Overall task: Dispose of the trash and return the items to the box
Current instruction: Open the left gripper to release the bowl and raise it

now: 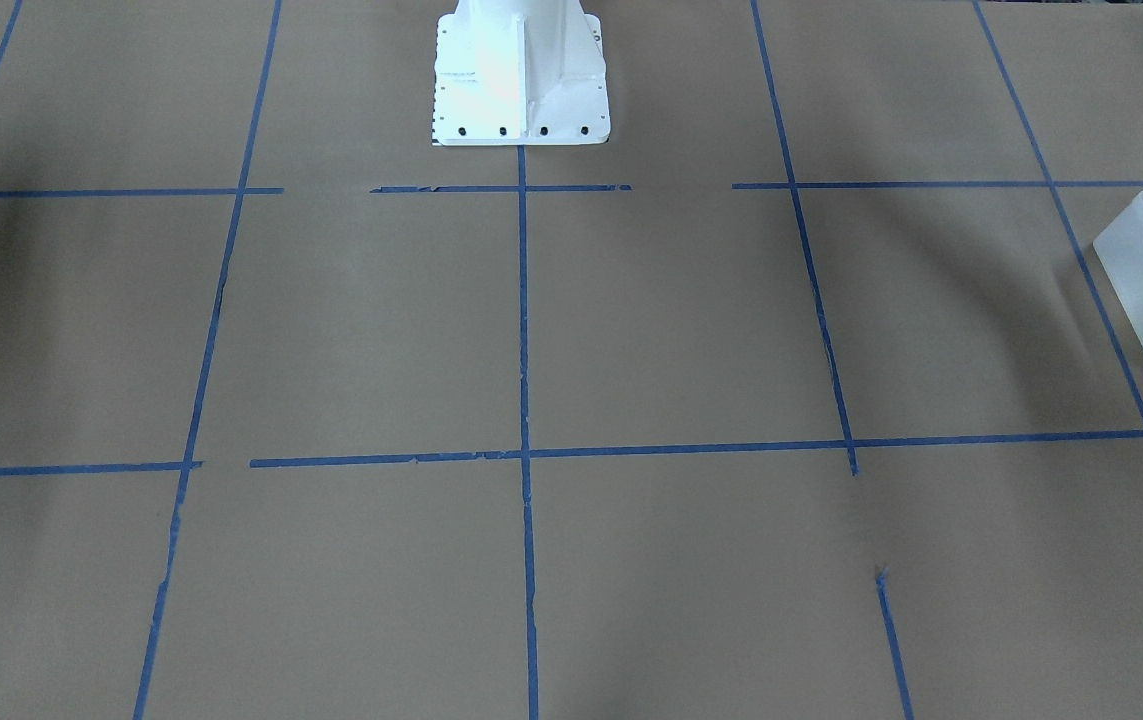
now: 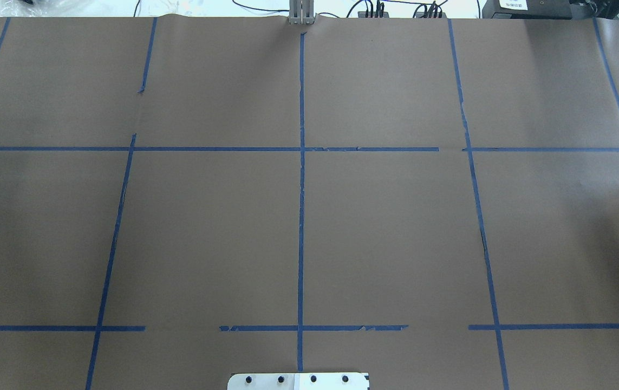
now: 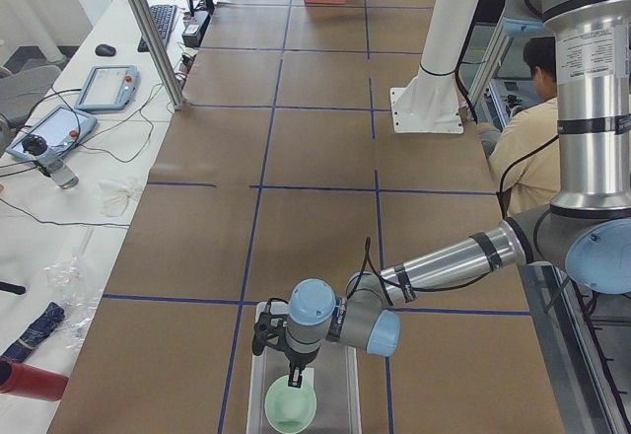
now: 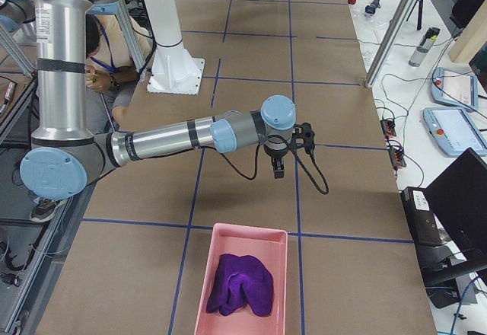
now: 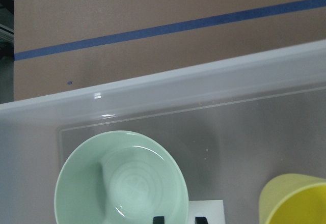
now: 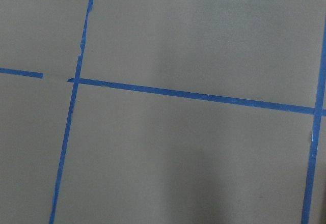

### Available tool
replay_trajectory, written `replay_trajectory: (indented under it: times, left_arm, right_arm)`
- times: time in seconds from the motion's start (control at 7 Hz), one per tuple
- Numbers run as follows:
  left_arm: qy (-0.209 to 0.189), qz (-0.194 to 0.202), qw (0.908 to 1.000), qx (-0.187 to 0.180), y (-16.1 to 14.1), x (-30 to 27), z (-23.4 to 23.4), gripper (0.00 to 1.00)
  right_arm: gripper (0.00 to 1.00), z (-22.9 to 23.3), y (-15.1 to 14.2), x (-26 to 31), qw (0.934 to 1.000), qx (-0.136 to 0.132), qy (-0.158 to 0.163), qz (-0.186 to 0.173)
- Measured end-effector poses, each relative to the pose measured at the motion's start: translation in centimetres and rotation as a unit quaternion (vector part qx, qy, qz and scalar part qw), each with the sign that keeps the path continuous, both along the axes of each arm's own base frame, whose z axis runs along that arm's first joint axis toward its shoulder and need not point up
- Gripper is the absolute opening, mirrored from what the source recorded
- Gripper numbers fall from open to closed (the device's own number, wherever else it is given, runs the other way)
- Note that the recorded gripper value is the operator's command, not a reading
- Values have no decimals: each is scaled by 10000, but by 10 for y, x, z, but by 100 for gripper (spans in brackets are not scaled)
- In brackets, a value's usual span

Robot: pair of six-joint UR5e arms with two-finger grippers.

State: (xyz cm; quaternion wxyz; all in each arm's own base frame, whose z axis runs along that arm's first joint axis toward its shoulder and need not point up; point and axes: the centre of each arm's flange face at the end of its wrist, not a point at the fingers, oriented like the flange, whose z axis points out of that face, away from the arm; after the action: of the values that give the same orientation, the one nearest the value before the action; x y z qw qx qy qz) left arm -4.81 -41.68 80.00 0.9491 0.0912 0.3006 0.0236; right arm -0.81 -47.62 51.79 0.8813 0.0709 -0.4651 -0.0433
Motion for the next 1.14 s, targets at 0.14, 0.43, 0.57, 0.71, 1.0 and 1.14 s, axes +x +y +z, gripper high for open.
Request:
replay_trajectory:
  times: [0.14, 0.43, 0.57, 0.71, 1.0, 1.14]
  left_arm:
    - [97, -42, 9998, 144, -7, 1, -23, 50]
    - [232, -244, 9993, 189, -27, 3, -109, 100]
    - [441, -244, 9987, 83, -30, 6, -156, 100]
    - [939, -222, 9953, -69, -28, 13, -192, 100]
    - [1563, -282, 9871, -215, -21, 21, -239, 100]
    - [1489, -316, 9882, -173, -17, 21, -247, 100]
  right_arm:
    - [100, -5, 1, 0, 10000, 42, -6, 5]
    - [100, -21, 8, 1, 9999, 93, -29, 81]
    - [100, -29, 14, 2, 9999, 127, -23, 110]
    - [100, -36, 19, 1, 9998, 176, 14, 122]
    - [100, -28, 24, -15, 9993, 180, 320, 18]
    - [100, -11, 26, -23, 9987, 112, 488, -75]
